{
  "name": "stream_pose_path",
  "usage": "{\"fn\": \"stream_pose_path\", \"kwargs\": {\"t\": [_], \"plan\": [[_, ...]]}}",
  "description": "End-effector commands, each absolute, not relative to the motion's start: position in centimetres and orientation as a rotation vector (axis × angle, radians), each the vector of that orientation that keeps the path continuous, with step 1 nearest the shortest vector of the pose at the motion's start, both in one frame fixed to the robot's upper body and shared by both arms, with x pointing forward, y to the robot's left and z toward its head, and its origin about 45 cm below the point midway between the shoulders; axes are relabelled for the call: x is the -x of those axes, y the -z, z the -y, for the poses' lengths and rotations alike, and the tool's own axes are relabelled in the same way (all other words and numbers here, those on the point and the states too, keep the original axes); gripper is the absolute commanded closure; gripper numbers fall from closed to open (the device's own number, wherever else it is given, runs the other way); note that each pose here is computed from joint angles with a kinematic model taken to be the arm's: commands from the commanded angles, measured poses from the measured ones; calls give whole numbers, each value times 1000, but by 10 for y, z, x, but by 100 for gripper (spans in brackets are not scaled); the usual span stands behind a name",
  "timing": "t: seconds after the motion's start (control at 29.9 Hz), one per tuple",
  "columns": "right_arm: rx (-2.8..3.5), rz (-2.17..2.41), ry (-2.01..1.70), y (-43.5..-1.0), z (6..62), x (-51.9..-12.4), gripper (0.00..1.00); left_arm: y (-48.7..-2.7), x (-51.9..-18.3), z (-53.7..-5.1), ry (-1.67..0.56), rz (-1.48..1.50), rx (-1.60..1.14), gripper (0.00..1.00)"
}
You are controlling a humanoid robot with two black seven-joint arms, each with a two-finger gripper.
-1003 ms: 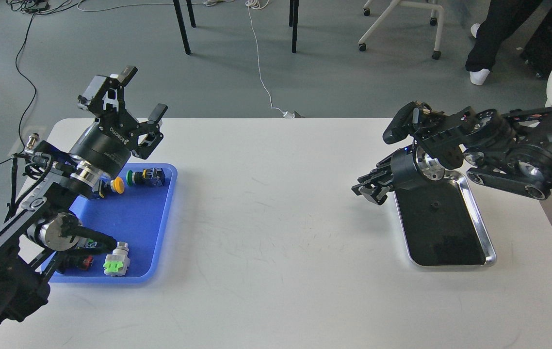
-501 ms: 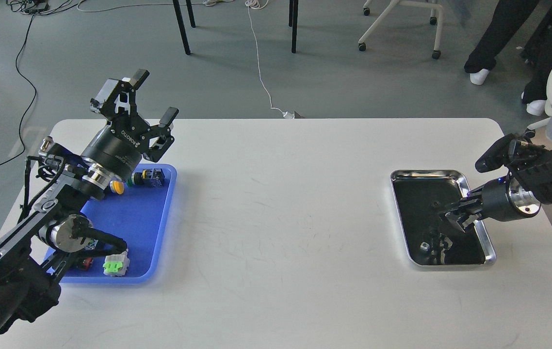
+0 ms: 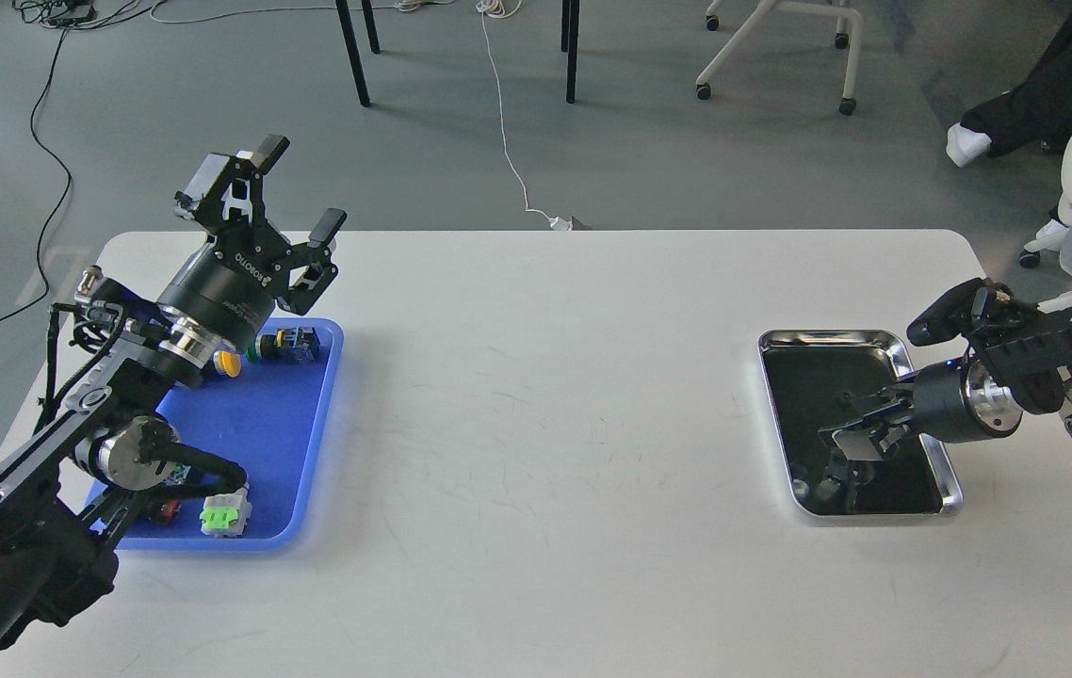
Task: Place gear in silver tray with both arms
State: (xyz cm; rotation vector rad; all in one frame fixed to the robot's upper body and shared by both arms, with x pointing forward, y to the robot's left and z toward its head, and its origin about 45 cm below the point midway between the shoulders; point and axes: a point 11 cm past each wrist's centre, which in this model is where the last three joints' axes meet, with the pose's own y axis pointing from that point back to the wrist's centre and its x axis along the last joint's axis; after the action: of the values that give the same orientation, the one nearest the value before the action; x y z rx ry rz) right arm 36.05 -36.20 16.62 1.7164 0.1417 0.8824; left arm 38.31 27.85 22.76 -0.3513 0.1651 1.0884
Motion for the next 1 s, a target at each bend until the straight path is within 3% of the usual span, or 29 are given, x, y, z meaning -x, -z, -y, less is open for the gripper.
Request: {"fn": "stream_pose_path", "kwargs": {"t": [0.0, 0.23, 0.53, 0.97], "plan": [[-1800, 20, -925, -187, 342, -381, 1, -227, -383, -278, -1086, -166, 350, 2], [-2255, 765, -651, -223, 310, -410, 1, -221, -379, -278, -1090, -182, 345, 2], [-2611, 1598, 42, -219, 299, -422, 1, -204, -371, -261, -1076, -231, 354, 2], [-2676, 1835, 311, -208, 302, -408, 1, -192, -364, -246, -1062, -246, 342, 2]]}}
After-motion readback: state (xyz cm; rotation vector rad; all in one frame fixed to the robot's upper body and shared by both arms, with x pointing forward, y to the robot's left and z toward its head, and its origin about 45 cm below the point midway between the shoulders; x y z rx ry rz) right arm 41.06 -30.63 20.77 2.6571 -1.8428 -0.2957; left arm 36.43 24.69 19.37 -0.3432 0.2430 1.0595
